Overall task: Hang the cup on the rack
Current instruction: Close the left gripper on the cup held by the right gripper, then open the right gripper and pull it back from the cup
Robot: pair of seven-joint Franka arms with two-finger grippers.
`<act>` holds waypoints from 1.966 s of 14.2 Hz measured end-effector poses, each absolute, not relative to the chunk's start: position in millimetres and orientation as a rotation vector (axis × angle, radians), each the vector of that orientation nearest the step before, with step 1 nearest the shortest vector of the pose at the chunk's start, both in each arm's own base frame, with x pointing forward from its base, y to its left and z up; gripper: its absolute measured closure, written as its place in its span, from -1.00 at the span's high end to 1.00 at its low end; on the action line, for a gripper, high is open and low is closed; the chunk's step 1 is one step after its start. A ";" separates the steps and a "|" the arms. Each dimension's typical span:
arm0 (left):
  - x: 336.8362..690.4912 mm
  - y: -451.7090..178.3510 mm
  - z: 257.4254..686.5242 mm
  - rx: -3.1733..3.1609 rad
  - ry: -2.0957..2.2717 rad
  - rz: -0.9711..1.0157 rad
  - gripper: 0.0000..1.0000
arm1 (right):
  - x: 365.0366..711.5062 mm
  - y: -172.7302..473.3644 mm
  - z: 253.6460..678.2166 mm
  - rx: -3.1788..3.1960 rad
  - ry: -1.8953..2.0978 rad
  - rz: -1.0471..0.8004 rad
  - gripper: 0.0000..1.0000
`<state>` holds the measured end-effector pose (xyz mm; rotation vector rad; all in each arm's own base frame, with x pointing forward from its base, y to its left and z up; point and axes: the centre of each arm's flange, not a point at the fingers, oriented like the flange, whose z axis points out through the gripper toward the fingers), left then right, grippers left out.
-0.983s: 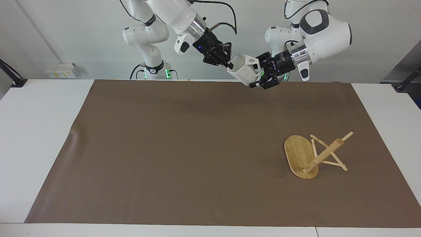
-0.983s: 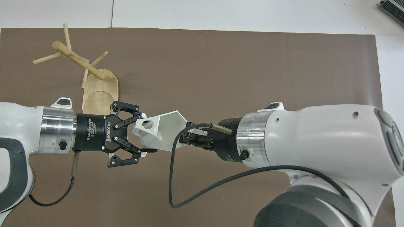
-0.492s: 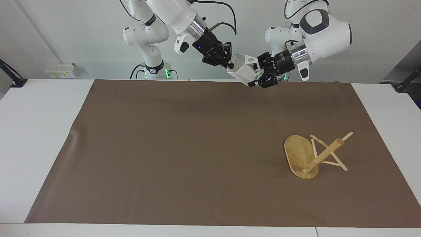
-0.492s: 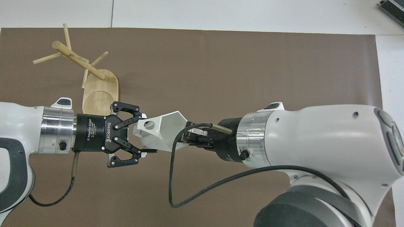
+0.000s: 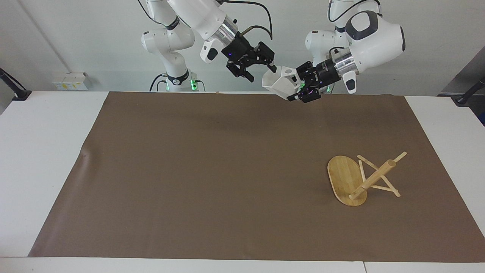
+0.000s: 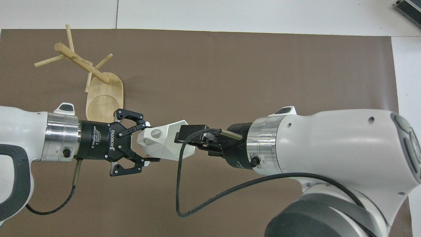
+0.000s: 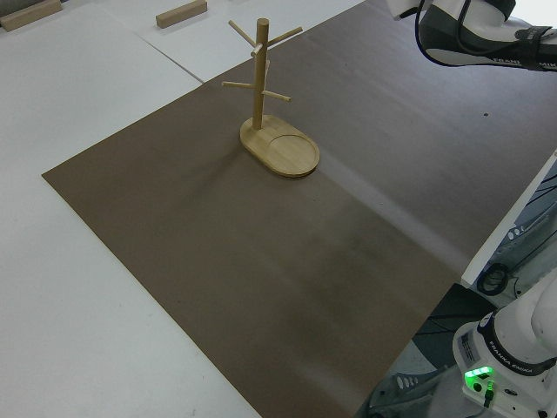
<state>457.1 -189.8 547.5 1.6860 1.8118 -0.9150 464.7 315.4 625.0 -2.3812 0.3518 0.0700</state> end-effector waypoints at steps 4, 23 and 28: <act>464.3 -169.5 534.8 1.616 2.018 -0.824 0.41 | 465.6 314.0 625.0 -2.385 0.319 0.055 1.00; 528.5 -102.9 449.4 0.956 2.350 -0.478 0.41 | 534.8 132.7 597.2 -2.715 -0.265 -0.276 1.00; 536.6 -89.2 453.5 0.833 2.356 -0.419 0.41 | 546.2 59.0 593.0 -2.870 -0.356 -0.331 1.00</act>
